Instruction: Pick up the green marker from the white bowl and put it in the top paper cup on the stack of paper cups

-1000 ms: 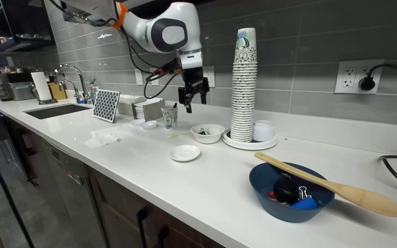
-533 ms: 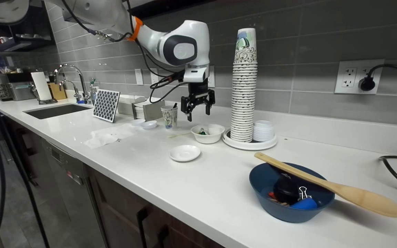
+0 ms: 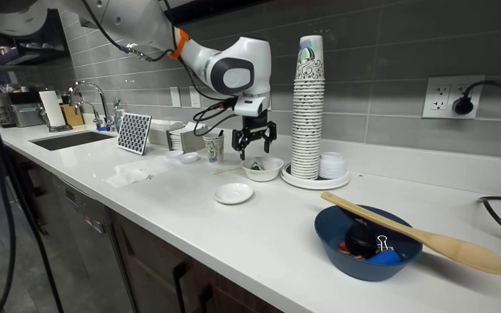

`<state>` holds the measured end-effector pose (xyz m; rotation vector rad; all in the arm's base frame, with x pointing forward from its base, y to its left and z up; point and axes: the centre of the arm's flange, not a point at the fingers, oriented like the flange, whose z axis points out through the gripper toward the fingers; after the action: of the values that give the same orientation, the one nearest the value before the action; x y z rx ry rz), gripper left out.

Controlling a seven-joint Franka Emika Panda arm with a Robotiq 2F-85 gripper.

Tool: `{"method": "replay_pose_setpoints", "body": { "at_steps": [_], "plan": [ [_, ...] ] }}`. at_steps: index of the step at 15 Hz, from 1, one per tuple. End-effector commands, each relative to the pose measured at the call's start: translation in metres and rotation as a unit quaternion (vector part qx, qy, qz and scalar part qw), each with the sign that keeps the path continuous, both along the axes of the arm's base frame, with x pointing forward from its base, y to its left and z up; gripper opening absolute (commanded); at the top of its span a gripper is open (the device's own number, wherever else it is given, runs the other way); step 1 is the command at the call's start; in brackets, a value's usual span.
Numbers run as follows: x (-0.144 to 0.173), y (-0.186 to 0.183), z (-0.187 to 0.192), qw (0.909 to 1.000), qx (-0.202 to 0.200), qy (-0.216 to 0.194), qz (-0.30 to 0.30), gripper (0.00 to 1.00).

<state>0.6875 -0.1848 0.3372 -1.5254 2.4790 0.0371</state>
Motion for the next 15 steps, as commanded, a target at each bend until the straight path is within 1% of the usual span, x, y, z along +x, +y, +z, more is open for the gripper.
{"method": "replay_pose_setpoints", "body": {
  "at_steps": [1,2,3,5,7,8,9,10,11,12,13,15],
  "plan": [
    [0.015,-0.017,-0.014,0.9972,0.028,-0.031,-0.063,0.85],
    [0.016,-0.020,-0.015,0.9962,0.031,-0.034,-0.073,0.81],
    [0.017,-0.021,-0.017,0.9957,0.033,-0.036,-0.078,0.74],
    [0.019,-0.020,-0.020,0.9957,0.031,-0.033,-0.081,0.68],
    [0.021,-0.017,-0.021,0.9957,0.033,-0.028,-0.082,0.56],
    [0.021,-0.015,-0.022,0.9959,0.035,-0.025,-0.079,0.54],
    [0.020,-0.011,-0.022,0.9962,0.035,-0.023,-0.076,0.54],
    [0.020,-0.009,-0.023,0.9964,0.035,-0.020,-0.075,0.49],
    [0.020,-0.008,-0.024,0.9965,0.035,-0.018,-0.074,0.49],
    [0.021,-0.007,-0.026,0.9965,0.036,-0.014,-0.074,0.43],
    [0.021,-0.007,-0.028,0.9966,0.036,-0.008,-0.075,0.48],
    [0.020,-0.007,-0.033,0.9964,0.033,0.001,-0.078,0.48]
  ]
}}
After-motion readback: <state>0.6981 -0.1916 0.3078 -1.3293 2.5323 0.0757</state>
